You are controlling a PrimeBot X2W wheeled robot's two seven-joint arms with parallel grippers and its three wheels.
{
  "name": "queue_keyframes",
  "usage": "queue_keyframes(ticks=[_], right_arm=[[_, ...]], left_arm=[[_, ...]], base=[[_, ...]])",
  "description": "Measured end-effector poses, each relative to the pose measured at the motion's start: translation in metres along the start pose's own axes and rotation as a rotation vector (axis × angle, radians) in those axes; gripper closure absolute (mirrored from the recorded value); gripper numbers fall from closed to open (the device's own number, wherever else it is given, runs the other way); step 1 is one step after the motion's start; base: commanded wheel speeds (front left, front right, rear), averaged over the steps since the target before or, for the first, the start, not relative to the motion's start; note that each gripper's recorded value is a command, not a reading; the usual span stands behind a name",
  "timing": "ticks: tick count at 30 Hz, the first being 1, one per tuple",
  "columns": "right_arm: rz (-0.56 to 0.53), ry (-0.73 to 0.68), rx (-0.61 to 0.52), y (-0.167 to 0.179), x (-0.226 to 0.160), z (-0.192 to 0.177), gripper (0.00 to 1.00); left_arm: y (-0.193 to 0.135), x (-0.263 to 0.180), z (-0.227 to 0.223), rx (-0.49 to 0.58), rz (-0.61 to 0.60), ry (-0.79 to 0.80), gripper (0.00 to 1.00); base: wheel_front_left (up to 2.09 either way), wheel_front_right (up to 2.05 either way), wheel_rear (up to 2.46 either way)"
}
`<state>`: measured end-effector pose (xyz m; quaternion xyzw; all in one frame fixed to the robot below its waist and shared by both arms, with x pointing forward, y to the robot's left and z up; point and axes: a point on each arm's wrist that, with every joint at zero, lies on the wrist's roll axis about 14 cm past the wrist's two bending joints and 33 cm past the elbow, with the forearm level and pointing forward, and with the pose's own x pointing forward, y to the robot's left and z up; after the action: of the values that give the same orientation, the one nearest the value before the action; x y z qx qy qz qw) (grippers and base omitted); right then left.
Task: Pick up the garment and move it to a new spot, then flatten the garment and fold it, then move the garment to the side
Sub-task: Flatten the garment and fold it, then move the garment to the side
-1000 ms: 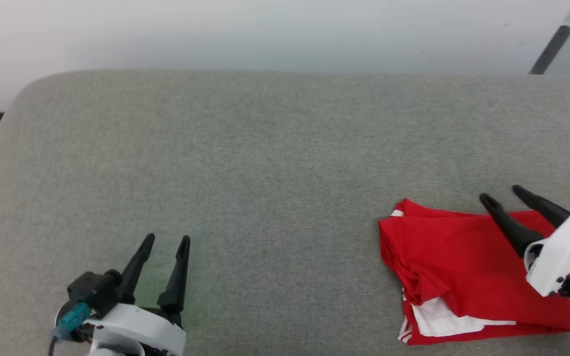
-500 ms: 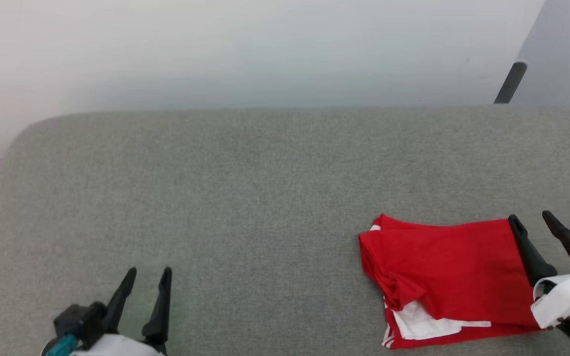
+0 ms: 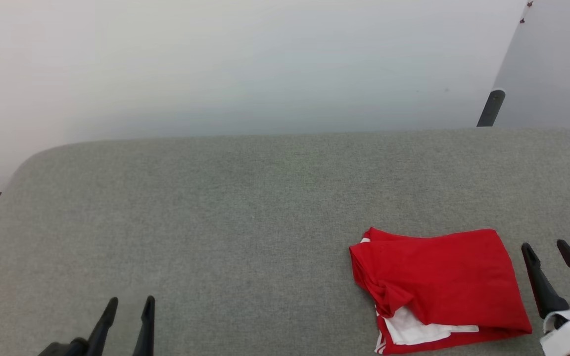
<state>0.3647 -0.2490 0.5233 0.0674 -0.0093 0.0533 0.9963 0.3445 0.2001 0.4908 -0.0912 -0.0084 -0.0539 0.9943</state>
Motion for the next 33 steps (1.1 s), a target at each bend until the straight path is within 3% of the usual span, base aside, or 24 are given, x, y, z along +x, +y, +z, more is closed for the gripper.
queue_keyframes(ticks=[15, 33], right_arm=[[-0.038, -0.041, 0.011, 0.001, -0.021, 0.012, 0.00], [-0.044, 0.019, 0.042, 0.005, -0.017, 0.004, 0.00]], left_arm=[[0.018, -0.030, 0.013, -0.004, 0.082, -0.044, 0.00], [0.012, -0.025, 0.017, -0.020, 0.068, -0.059, 0.00]], base=[[0.00, 0.00, 0.00], [0.00, 0.00, 0.00]])
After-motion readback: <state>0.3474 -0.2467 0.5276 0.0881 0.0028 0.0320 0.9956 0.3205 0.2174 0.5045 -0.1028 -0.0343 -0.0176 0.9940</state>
